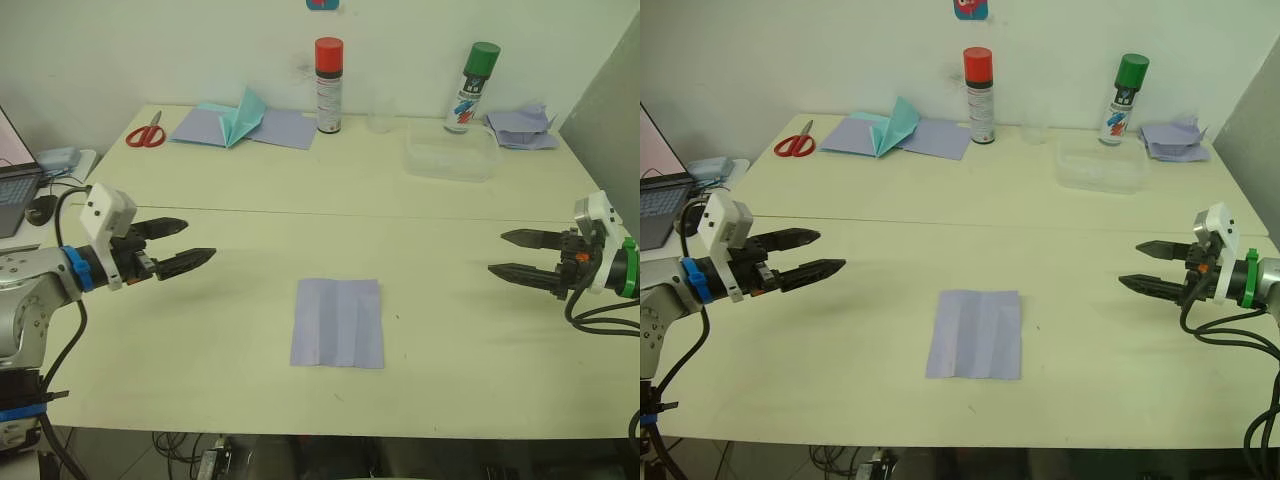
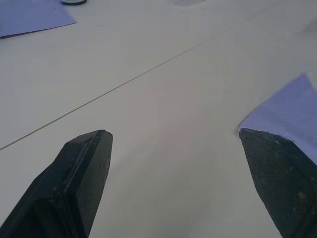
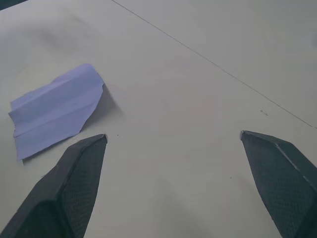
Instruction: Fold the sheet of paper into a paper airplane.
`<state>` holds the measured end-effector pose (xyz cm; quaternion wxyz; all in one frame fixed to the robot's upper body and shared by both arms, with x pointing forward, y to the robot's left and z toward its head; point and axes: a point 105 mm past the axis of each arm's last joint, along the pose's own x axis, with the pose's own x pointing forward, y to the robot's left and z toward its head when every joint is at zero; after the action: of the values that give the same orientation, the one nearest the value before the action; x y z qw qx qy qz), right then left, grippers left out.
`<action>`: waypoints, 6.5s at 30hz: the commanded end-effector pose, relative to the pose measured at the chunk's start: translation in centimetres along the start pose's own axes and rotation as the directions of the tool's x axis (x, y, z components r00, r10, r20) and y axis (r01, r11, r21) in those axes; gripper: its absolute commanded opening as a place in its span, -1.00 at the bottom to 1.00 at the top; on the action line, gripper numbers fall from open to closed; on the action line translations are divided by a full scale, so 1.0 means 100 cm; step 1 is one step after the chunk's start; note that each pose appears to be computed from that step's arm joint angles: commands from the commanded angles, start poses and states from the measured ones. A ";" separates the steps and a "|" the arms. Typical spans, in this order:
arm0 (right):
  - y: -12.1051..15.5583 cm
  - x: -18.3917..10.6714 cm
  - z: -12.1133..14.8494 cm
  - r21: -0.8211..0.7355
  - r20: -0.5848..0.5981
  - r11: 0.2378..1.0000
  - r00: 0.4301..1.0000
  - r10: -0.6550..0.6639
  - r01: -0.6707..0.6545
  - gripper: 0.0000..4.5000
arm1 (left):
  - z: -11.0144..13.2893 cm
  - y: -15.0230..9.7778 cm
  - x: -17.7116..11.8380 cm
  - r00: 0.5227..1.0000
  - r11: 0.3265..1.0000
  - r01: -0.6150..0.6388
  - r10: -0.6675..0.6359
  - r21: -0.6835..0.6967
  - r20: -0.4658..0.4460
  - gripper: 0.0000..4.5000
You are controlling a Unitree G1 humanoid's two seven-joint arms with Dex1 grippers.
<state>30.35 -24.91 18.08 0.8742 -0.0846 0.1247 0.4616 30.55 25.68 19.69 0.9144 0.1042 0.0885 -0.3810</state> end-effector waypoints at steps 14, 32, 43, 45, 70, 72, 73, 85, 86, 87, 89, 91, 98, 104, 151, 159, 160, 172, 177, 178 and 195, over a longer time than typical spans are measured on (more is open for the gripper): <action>0.021 0.059 -0.008 -0.103 0.034 0.994 0.998 0.045 -0.042 1.00 | -0.024 -0.104 0.087 0.946 0.944 0.319 -0.322 0.087 0.023 -0.56; 0.024 0.109 -0.034 -0.173 -0.008 0.982 0.997 0.073 -0.074 1.00 | -0.107 -0.132 0.136 0.910 0.907 0.381 -0.333 0.178 -0.247 -0.99; 0.046 0.131 -0.062 -0.304 -0.146 0.921 0.967 0.207 -0.243 -0.38 | -0.110 -0.133 0.138 0.903 0.909 0.390 -0.347 0.149 -0.253 -1.00; 0.054 0.135 -0.066 -0.300 -0.149 0.916 0.961 0.232 -0.268 -0.74 | -0.109 -0.133 0.138 0.906 0.912 0.384 -0.343 0.145 -0.247 -1.00; 0.109 0.191 -0.020 0.048 0.153 0.947 0.940 0.306 -0.316 -0.99 | -0.105 -0.110 0.127 0.924 0.950 0.307 -0.283 0.058 -0.257 -1.00; 0.115 0.196 -0.019 0.060 0.166 0.942 0.934 0.316 -0.329 -0.99 | -0.106 -0.106 0.122 0.921 0.952 0.301 -0.275 0.055 -0.274 -1.00; 0.117 0.198 -0.017 0.078 0.180 0.941 0.933 0.312 -0.330 -0.99 | -0.106 -0.103 0.120 0.921 0.954 0.293 -0.265 0.059 -0.286 -1.00; 0.075 0.181 -0.004 0.049 0.206 0.983 0.964 0.166 -0.180 -0.99 | -0.111 -0.105 0.113 0.914 0.957 0.289 -0.265 0.036 -0.306 -1.00; 0.071 0.178 -0.004 0.046 0.204 0.985 0.967 0.153 -0.166 -0.99 | -0.111 -0.107 0.113 0.913 0.955 0.294 -0.270 0.035 -0.306 -1.00; 0.068 0.177 -0.004 0.044 0.201 0.987 0.969 0.145 -0.156 -0.99 | -0.111 -0.108 0.114 0.912 0.954 0.298 -0.274 0.034 -0.305 -1.00; 0.064 0.171 -0.010 0.027 0.174 0.987 0.973 0.149 -0.156 -0.99 | -0.112 -0.109 0.114 0.909 0.951 0.309 -0.285 0.033 -0.306 -1.00; 0.068 0.166 -0.012 0.028 0.166 0.981 0.969 0.182 -0.189 -0.99 | -0.112 -0.110 0.115 0.907 0.949 0.314 -0.289 0.034 -0.306 -1.00; 0.112 0.149 -0.029 0.013 0.055 0.928 0.927 0.372 -0.373 -0.99 | -0.110 -0.110 0.116 0.902 0.943 0.330 -0.302 0.041 -0.308 -1.00; 0.128 0.159 -0.050 -0.094 -0.052 0.927 0.931 0.361 -0.364 -0.99 | -0.110 -0.114 0.116 0.898 0.938 0.343 -0.314 0.044 -0.309 -1.00; 0.119 0.155 -0.063 0.007 -0.057 0.951 0.949 0.310 -0.310 -0.99 | -0.111 -0.120 0.118 0.887 0.926 0.374 -0.339 0.055 -0.313 -1.00; 0.111 0.157 -0.055 0.106 -0.005 0.954 0.959 0.283 -0.281 -0.99 | -0.110 -0.120 0.119 0.890 0.928 0.369 -0.336 0.055 -0.308 -1.00; 0.111 0.157 -0.054 0.105 -0.003 0.954 0.960 0.282 -0.280 -0.99 | -0.110 -0.120 0.119 0.890 0.928 0.368 -0.335 0.055 -0.308 -1.00; 0.117 0.171 -0.036 0.090 0.056 0.953 0.957 0.284 -0.289 -0.99 | -0.107 -0.120 0.121 0.893 0.926 0.373 -0.342 0.057 -0.293 -1.00; 0.116 0.174 -0.034 0.082 0.060 0.956 0.959 0.277 -0.282 -0.99 | -0.093 -0.130 0.127 0.897 0.914 0.405 -0.389 0.033 -0.210 -1.00; 0.116 0.174 -0.034 0.081 0.061 0.957 0.959 0.275 -0.280 -0.99 | -0.087 -0.133 0.128 0.899 0.912 0.410 -0.401 0.018 -0.176 -1.00; 0.124 0.182 -0.035 0.064 0.061 0.955 0.957 0.285 -0.289 -0.99 | -0.046 -0.121 0.133 0.929 0.927 0.370 -0.370 -0.067 0.011 -1.00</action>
<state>29.49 -5.15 7.97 0.8050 -0.0124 0.1553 0.5724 30.47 9.94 8.75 0.8249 0.0623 0.1542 -0.5402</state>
